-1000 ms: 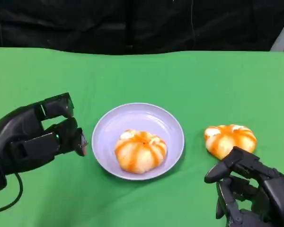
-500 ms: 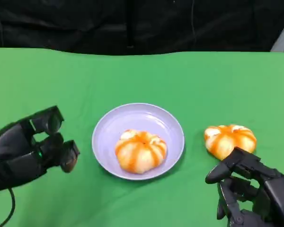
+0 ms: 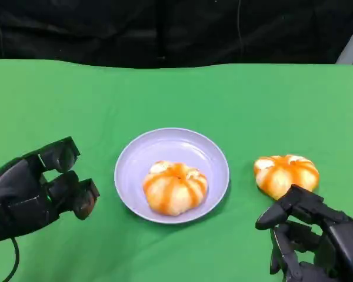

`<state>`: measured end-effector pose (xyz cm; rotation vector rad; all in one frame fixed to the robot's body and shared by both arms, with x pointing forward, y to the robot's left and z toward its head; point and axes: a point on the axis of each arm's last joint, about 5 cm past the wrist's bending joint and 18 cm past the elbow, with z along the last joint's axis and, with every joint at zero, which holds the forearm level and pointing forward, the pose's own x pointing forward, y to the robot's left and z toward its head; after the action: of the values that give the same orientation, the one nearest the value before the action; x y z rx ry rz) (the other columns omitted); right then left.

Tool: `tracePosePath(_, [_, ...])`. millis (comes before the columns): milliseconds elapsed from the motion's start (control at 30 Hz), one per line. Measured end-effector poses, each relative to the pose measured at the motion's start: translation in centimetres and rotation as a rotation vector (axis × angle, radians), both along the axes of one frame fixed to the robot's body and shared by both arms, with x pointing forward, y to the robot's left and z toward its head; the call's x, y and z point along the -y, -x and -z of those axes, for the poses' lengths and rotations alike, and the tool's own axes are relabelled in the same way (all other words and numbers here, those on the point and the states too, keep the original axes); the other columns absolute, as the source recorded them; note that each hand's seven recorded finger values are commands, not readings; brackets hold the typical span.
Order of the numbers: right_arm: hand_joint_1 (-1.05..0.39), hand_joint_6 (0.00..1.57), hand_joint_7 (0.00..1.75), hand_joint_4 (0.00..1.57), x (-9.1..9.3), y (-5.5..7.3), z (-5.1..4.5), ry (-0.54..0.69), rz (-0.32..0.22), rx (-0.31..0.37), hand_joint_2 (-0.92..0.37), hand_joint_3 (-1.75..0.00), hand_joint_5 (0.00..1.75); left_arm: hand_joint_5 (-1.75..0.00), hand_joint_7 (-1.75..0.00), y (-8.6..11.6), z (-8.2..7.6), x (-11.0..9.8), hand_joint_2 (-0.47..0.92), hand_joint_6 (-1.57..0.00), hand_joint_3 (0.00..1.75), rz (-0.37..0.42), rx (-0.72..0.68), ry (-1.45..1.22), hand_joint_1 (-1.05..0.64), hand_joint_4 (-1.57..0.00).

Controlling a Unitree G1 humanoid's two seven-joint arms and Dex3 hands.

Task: Grasp the bread from the table and place it into the plate.

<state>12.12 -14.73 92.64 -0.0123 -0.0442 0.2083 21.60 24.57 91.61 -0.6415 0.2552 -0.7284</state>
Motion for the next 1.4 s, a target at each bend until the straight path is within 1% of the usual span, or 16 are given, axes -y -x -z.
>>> tracePosePath(500, [-0.08,0.64,1.58,0.74,0.0,0.02,-0.01,0.0,0.0,0.0,-0.66,-1.05,1.75,-1.75,-1.75,-0.01,0.0,0.01,0.57,-0.7,1.35,0.0,0.001,-0.001,-0.08,-0.81])
tracePosePath(700, [-0.08,0.64,1.58,0.73,0.0,0.01,-0.02,0.0,0.0,0.001,-0.66,-1.05,1.75,-1.75,-1.75,-0.03,0.31,0.13,0.57,-0.69,1.34,0.005,-0.015,-0.001,-0.08,-0.81])
tracePosePath(867, [-0.08,0.64,1.58,0.73,-0.01,0.03,-0.04,0.002,0.0,0.002,-0.66,-1.04,1.75,-1.75,-1.75,-0.14,0.27,0.3,0.58,-0.68,1.32,0.002,0.007,-0.04,-0.08,-0.82])
tracePosePath(1400, [-0.08,0.64,1.58,0.73,-0.02,0.04,-0.07,0.001,0.0,0.003,-0.67,-1.03,1.75,-1.75,-1.75,-0.15,0.3,0.37,0.6,-0.69,1.31,0.004,0.011,-0.045,-0.08,-0.82])
